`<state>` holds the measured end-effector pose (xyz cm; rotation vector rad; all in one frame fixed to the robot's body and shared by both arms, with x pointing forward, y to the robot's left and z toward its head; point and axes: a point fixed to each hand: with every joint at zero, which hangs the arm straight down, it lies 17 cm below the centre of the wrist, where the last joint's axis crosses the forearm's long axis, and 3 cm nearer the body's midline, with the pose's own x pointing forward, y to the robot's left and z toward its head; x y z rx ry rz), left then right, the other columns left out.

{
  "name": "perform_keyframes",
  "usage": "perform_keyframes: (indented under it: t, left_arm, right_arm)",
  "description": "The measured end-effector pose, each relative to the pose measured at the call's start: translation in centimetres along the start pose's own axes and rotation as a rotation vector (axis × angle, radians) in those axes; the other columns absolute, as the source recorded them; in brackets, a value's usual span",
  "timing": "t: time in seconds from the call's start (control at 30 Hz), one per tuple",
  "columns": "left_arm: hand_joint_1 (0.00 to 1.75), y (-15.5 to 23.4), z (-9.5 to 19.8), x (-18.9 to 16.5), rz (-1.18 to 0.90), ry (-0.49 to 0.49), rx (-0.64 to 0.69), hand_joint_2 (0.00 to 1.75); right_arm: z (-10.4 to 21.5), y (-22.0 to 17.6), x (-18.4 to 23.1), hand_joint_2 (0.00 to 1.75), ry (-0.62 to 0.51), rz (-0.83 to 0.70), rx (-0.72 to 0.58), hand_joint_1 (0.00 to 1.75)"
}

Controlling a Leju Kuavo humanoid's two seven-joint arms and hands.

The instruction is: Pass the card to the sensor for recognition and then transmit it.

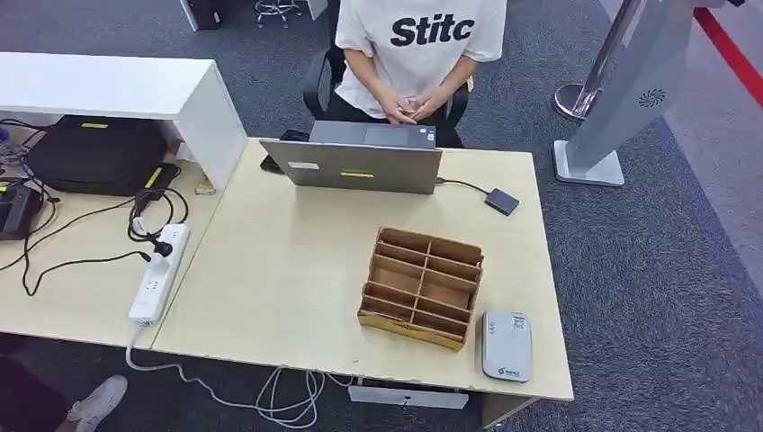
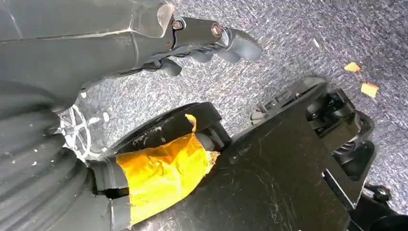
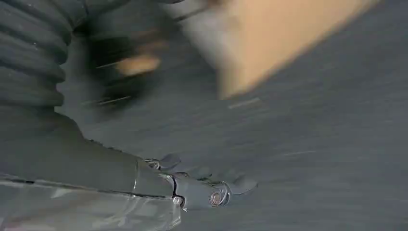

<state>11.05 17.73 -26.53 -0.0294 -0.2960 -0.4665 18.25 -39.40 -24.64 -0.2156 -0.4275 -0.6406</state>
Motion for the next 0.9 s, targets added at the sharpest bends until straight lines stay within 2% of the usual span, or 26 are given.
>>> perform_keyframes:
  t: [0.1,0.23,0.3,0.37,0.47,0.57,0.73,0.8,0.9]
  left_arm:
    - [0.00,0.0,0.0,-0.3,0.021,-0.003,0.003,1.75]
    - [0.00,0.2,0.0,-0.5,0.022,-0.002,0.008,1.75]
    - [0.00,0.2,0.0,-0.6,0.019,0.003,0.012,1.75]
    - [0.00,0.3,0.0,-0.6,0.019,0.004,0.014,1.75]
    - [0.00,0.4,0.0,-0.8,0.020,0.015,0.018,1.75]
    - [0.00,0.5,0.0,-0.9,0.019,0.025,0.023,1.75]
    - [0.00,0.7,0.0,-1.1,0.015,0.035,0.034,1.75]
    - [0.00,0.8,-0.1,-1.2,0.008,0.041,0.040,1.75]
    - [0.00,1.0,-0.1,-1.4,0.006,0.052,0.049,1.75]
  right_arm:
    - [1.0,-0.7,-7.2,1.75,0.199,0.042,-0.037,0.00]
    - [2.6,-1.0,-12.7,1.75,0.377,0.134,-0.077,0.00]
    - [2.7,-0.9,-12.9,1.75,0.350,0.188,-0.062,0.00]
    - [2.4,0.1,-11.9,1.75,0.272,0.238,-0.012,0.00]
    - [2.2,1.3,-10.5,1.75,0.159,0.414,0.049,0.00]
    - [2.4,2.5,-10.4,1.75,0.103,0.581,0.107,0.00]
    - [3.1,3.0,-12.6,1.75,0.150,0.801,0.161,0.00]
    - [3.5,2.5,-14.0,1.75,0.219,0.858,0.169,0.00]
    - [3.9,0.7,-15.5,1.75,0.323,0.901,0.113,0.00]
